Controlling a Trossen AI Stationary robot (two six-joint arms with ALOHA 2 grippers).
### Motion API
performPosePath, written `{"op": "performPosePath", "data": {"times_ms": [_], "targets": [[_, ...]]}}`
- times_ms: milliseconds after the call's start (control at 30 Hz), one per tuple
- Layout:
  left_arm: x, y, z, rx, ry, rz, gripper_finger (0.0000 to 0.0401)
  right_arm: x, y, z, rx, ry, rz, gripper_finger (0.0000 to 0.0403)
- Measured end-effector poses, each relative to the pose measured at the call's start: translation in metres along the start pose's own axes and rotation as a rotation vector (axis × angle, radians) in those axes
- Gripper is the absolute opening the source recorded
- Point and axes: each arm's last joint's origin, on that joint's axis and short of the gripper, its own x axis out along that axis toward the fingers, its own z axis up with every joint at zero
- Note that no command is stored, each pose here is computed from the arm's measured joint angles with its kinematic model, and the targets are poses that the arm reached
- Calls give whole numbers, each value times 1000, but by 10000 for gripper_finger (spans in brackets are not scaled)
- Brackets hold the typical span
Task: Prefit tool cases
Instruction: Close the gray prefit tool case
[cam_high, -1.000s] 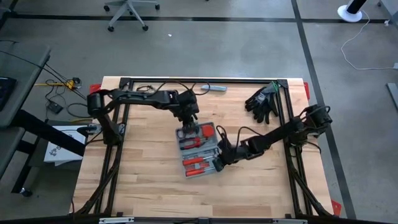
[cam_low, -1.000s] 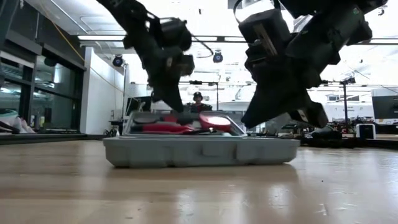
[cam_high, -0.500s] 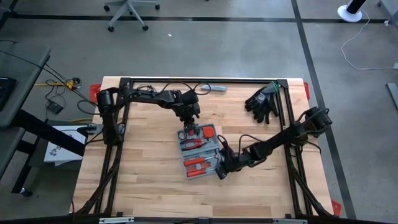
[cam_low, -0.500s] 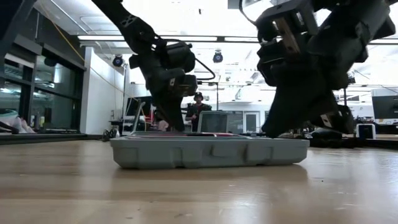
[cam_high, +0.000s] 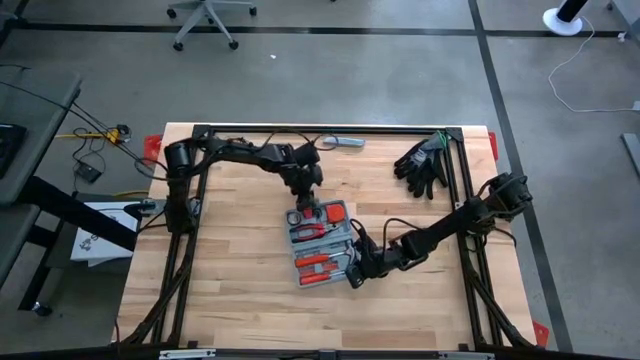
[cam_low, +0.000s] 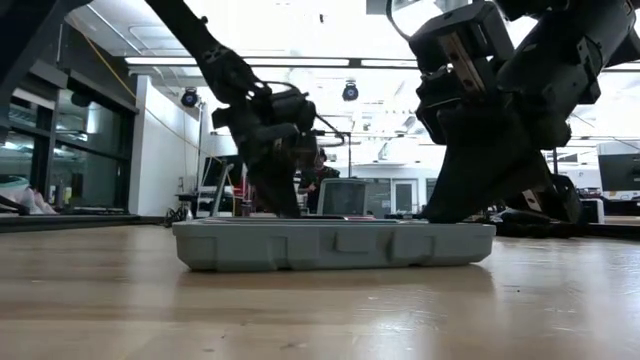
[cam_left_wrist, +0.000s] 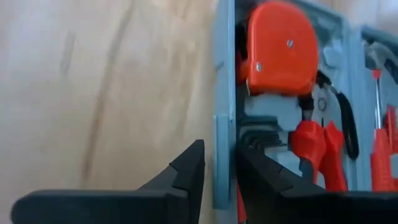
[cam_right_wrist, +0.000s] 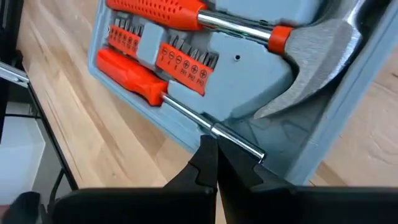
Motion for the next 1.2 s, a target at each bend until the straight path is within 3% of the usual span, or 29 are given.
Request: {"op": "performPosePath", "data": {"times_ms": [167, 400, 667, 933, 1200], "targets": [[2, 5, -2, -47, 11, -87, 91, 0, 1, -1, 8, 1, 3, 0], [-22, 6, 3, -51, -51, -143, 92, -1, 0, -3, 7, -2, -3, 0], [-26, 8, 5, -44, -68, -134, 93, -1, 0, -3, 4, -3, -10, 0], [-27, 15, 4, -26, -74, -21, 93, -1, 0, -3, 5, -3, -12, 0], [-26, 18, 3, -35, -70, -97, 93, 0, -1, -2, -3, -4, -13, 0]]}}
